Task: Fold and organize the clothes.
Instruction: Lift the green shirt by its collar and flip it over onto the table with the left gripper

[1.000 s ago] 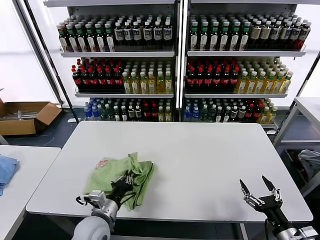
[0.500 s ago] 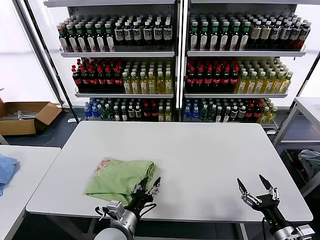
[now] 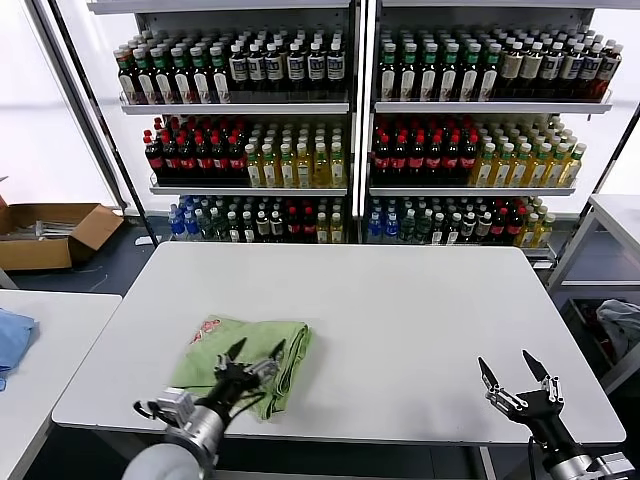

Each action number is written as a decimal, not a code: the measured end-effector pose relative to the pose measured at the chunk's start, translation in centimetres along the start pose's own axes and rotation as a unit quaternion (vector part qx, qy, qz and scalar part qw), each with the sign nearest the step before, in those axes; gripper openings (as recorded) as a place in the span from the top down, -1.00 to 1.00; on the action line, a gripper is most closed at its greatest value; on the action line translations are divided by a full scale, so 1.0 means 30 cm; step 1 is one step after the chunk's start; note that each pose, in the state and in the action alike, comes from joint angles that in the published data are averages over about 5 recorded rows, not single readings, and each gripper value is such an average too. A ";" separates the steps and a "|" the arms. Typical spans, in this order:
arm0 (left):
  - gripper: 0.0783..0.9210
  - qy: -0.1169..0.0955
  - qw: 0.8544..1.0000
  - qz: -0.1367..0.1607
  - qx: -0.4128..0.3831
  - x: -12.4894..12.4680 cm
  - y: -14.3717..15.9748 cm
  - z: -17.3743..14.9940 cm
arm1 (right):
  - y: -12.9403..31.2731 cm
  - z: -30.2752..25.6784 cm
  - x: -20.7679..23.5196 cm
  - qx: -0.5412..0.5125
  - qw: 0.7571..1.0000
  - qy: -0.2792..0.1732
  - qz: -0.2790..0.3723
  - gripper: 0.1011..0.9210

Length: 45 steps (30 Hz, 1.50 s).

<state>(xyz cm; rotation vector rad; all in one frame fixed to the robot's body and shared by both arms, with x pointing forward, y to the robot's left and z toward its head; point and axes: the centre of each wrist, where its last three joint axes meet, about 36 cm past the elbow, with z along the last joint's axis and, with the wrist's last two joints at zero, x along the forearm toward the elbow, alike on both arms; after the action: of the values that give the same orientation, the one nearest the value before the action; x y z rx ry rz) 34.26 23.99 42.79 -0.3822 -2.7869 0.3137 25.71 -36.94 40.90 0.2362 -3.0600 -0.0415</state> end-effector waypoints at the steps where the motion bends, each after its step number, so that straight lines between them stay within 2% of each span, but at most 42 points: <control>1: -0.77 -0.001 1.000 -0.009 -0.007 -0.007 0.033 -0.008 | 0.001 0.001 0.002 0.000 1.000 0.000 0.000 -0.76; 8: -0.77 0.002 0.997 -0.062 -0.041 -0.064 0.237 -0.024 | 0.005 0.011 0.017 0.000 1.000 0.003 0.000 -0.76; 16: -0.77 0.022 0.993 -0.106 -0.043 -0.121 0.390 0.011 | 0.006 0.013 0.019 -0.001 1.000 0.003 0.000 -0.76; 24: -0.77 0.048 0.991 -0.122 -0.031 -0.144 0.440 0.078 | 0.001 0.006 0.012 0.002 1.000 0.001 -0.002 -0.76; 31: -0.73 0.054 0.991 -0.119 -0.017 -0.155 0.425 0.111 | 0.005 0.004 0.004 0.001 1.000 -0.001 -0.005 -0.76; 35: -0.51 0.055 0.992 -0.111 -0.011 -0.160 0.407 0.124 | 0.005 0.005 0.005 0.000 1.000 0.000 -0.005 -0.76; 45: 0.19 0.060 0.993 -0.098 -0.005 -0.163 0.380 0.148 | -0.008 0.002 0.006 0.000 1.000 -0.003 -0.004 -0.76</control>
<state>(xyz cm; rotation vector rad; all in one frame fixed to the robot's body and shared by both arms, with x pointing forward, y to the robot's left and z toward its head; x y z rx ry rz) 39.84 32.51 34.45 -0.1233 -2.6809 0.2228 25.55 -37.20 40.84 0.2482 -3.0647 -0.0427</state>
